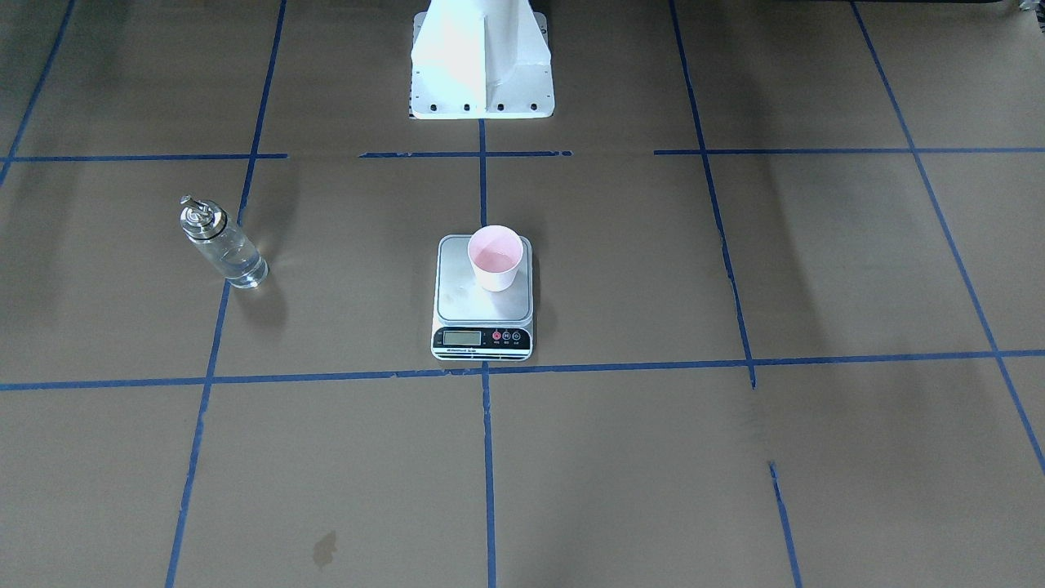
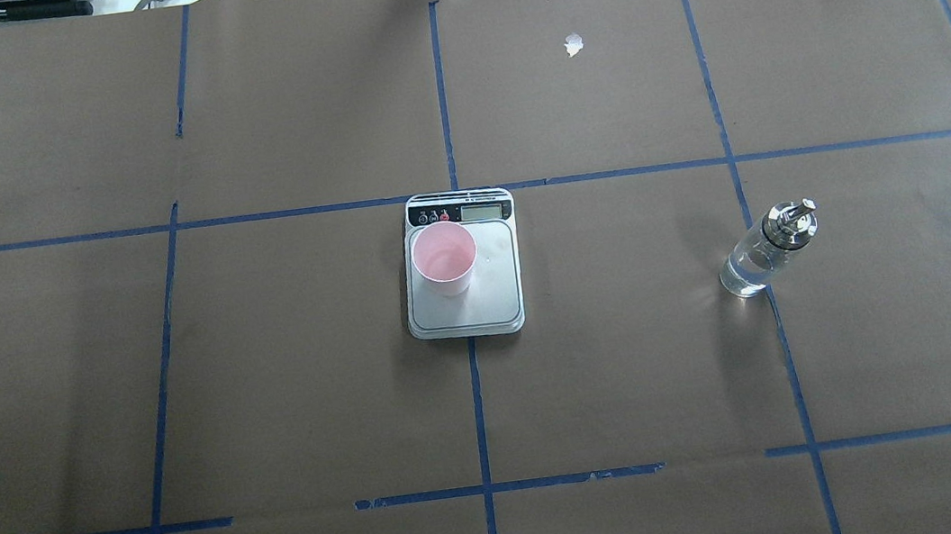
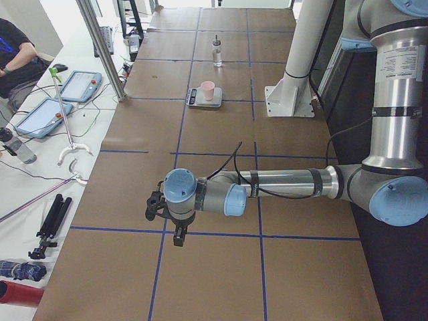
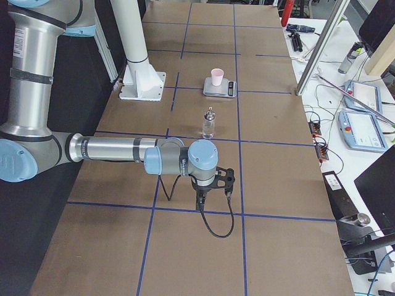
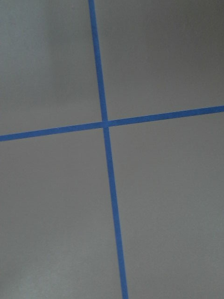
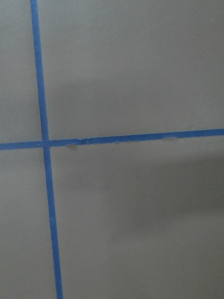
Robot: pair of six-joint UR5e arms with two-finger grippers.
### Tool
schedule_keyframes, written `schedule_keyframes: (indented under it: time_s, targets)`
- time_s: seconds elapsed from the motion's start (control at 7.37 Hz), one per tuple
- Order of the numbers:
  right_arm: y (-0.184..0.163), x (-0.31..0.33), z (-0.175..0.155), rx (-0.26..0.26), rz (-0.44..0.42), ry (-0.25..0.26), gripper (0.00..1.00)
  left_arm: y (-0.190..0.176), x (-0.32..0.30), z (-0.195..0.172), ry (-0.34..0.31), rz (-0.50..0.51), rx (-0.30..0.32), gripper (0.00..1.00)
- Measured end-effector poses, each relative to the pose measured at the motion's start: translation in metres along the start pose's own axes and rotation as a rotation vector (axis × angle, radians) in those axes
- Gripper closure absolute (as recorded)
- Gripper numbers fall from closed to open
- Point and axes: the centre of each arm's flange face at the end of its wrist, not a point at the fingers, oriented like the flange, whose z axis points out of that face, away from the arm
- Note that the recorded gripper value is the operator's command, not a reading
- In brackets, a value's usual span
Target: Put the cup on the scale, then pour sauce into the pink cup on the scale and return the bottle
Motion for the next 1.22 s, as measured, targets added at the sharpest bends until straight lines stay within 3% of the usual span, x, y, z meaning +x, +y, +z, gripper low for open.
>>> schedule_keyframes:
  time_s: [1.22]
  targets:
    - [0.0000,0.0045,0.0050,-0.007,-0.001,0.007,0.00,-0.0013,0.0093,-0.0054,0.000,0.022,0.014,0.00]
